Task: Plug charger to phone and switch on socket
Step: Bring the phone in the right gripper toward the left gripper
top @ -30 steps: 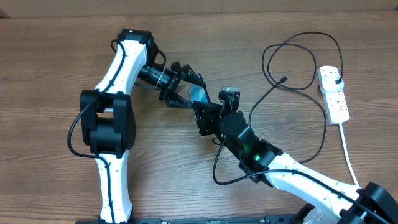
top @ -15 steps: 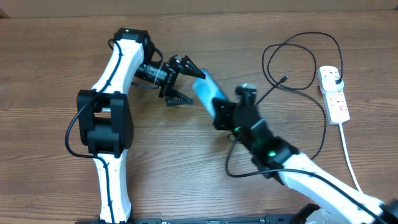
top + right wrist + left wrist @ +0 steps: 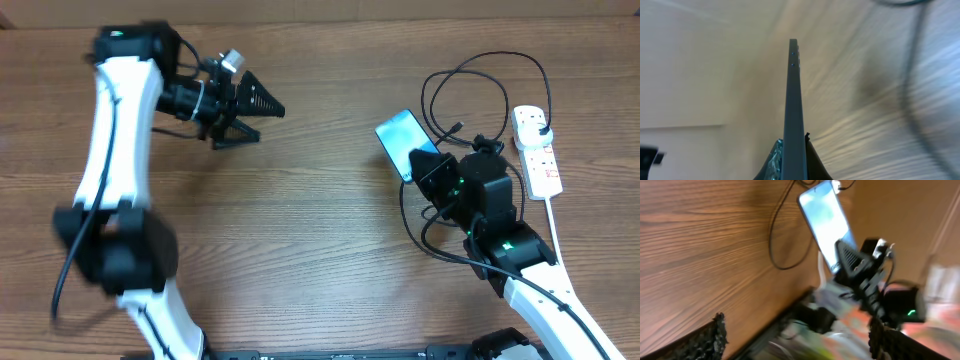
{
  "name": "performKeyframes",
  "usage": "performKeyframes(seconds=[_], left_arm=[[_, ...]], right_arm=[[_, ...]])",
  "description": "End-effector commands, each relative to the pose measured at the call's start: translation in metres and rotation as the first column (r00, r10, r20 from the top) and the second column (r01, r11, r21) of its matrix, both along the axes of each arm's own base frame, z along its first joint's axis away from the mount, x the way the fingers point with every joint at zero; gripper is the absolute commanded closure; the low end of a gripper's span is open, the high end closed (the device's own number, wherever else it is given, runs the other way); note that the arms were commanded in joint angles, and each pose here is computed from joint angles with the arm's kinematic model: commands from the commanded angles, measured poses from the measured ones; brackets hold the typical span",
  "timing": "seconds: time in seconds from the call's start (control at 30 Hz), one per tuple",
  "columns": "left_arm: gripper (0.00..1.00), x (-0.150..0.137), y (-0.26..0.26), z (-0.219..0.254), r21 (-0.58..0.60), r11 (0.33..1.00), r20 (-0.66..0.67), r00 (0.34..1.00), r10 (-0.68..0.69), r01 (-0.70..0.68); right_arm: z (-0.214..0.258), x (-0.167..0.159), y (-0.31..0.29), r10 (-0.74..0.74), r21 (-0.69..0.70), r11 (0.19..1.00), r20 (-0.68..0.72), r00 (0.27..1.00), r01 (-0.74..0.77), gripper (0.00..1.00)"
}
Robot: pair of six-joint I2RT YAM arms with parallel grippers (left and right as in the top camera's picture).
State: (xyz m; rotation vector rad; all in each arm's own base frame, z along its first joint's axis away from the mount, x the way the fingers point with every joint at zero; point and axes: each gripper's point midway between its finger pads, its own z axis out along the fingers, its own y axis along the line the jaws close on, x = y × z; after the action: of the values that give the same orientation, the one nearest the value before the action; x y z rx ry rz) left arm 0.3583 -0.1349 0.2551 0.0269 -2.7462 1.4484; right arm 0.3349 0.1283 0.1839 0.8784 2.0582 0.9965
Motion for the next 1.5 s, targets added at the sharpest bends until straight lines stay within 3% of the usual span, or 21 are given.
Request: performKeyframes(seconds=[0.0, 0.07, 0.13, 0.27, 0.33, 0.37, 0.5, 0.6, 0.7, 0.87, 1.0, 1.13, 1.4, 1.47], left_arm=[[0.14, -0.048, 0.031, 0.032, 0.361, 0.929, 0.163, 0.986, 0.019, -0.078], [0.18, -0.075, 0.052, 0.036, 0.497, 0.850, 0.191, 0.978, 0.089, -0.174], [0.19, -0.104, 0.068, 0.038, 0.545, 0.793, 0.231, 0.958, 0.168, -0.271], [0.14, -0.141, 0.083, 0.026, 0.500, 0.748, 0.357, 0.891, 0.281, -0.436], [0.00, -0.153, 0.088, 0.007, 0.439, 0.725, 0.392, 0.839, 0.377, -0.531], [0.01, -0.156, 0.088, -0.003, 0.394, 0.715, 0.394, 0.809, 0.436, -0.578], [0.01, -0.139, 0.055, -0.028, 0.047, 0.757, 0.285, 0.735, 0.615, -0.651], [0.00, -0.115, 0.027, -0.038, -0.206, 0.728, 0.050, 0.736, 0.675, -0.654], [0.00, -0.095, 0.017, -0.047, -0.329, 0.653, -0.142, 0.719, 0.680, -0.682], [0.01, -0.064, -0.005, -0.036, -0.469, 0.585, -0.277, 0.739, 0.614, -0.662], [0.00, -0.054, -0.021, -0.057, -0.402, 0.557, -0.433, 0.687, 0.584, -0.727], [0.00, -0.056, -0.038, -0.085, -0.306, 0.577, -0.549, 0.635, 0.543, -0.758], [0.03, -0.053, -0.047, -0.103, -0.263, 0.584, -0.566, 0.613, 0.551, -0.768], [0.07, -0.052, -0.046, -0.103, -0.262, 0.576, -0.564, 0.607, 0.560, -0.774]], right_arm=[[0.035, -0.006, 0.031, 0.137, 0.161, 0.976, 0.070, 0.988, -0.147, 0.96], [0.040, -0.007, 0.035, 0.162, 0.174, 0.969, 0.091, 0.983, -0.176, 0.96], [0.038, -0.009, 0.037, 0.173, 0.176, 0.967, 0.081, 0.982, -0.185, 0.96], [0.032, -0.014, 0.040, 0.205, 0.174, 0.962, 0.056, 0.977, -0.212, 0.96], [0.033, -0.018, 0.044, 0.241, 0.170, 0.954, 0.065, 0.968, -0.249, 0.96], [0.034, -0.019, 0.047, 0.256, 0.177, 0.948, 0.065, 0.965, -0.263, 0.96], [0.034, -0.022, 0.050, 0.269, 0.198, 0.941, 0.056, 0.962, -0.275, 0.96], [0.029, -0.021, 0.051, 0.244, 0.258, 0.936, 0.005, 0.970, -0.237, 0.96], [0.023, -0.020, 0.062, 0.244, 0.356, 0.912, -0.064, 0.968, -0.206, 0.96], [0.021, -0.019, 0.100, 0.301, 0.520, 0.831, -0.127, 0.945, -0.195, 0.96], [0.027, -0.023, 0.131, 0.363, 0.558, 0.787, -0.075, 0.929, -0.262, 0.96], [0.022, -0.028, 0.151, 0.401, 0.577, 0.764, -0.076, 0.913, -0.287, 0.96], [0.015, -0.051, 0.169, 0.493, 0.585, 0.734, -0.111, 0.863, -0.344, 0.96], [0.008, -0.055, 0.170, 0.497, 0.580, 0.743, -0.144, 0.856, -0.334, 0.96]])
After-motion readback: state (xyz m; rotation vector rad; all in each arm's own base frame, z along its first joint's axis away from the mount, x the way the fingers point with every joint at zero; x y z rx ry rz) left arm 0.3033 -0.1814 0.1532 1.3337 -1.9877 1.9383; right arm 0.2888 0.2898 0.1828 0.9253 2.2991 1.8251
